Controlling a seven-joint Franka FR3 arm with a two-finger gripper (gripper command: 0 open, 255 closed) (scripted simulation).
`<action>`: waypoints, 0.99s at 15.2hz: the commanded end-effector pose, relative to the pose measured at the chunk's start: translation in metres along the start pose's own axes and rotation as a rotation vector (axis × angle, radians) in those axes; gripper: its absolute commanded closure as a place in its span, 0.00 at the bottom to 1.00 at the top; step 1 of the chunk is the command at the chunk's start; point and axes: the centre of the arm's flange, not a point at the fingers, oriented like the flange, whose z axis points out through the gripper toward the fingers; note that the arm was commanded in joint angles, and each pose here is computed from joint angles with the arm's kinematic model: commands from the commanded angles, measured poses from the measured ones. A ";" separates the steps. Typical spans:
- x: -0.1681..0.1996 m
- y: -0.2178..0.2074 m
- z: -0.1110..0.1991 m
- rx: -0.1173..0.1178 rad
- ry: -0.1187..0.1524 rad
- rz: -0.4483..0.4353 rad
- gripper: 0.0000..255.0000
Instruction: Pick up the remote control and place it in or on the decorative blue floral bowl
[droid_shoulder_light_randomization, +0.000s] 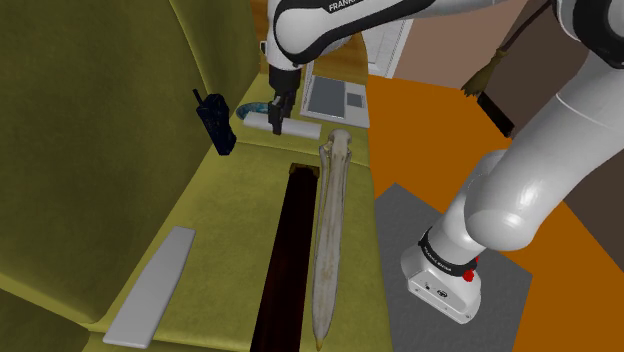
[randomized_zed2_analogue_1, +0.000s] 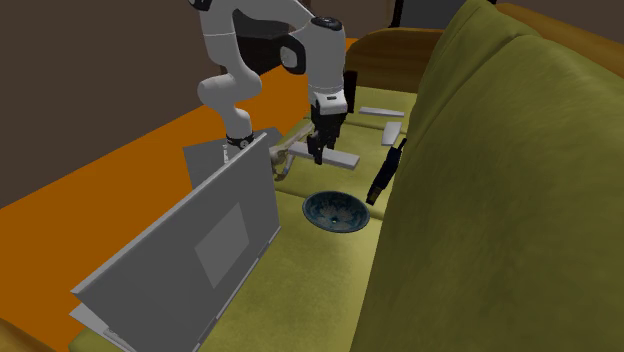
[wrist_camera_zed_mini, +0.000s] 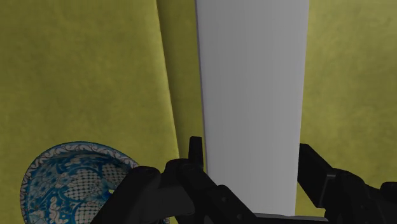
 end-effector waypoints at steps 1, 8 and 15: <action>0.000 -0.001 -0.011 0.000 0.000 0.000 1.00; 0.036 0.038 -0.023 0.000 0.000 0.000 1.00; 0.099 0.105 -0.025 0.000 0.000 0.000 1.00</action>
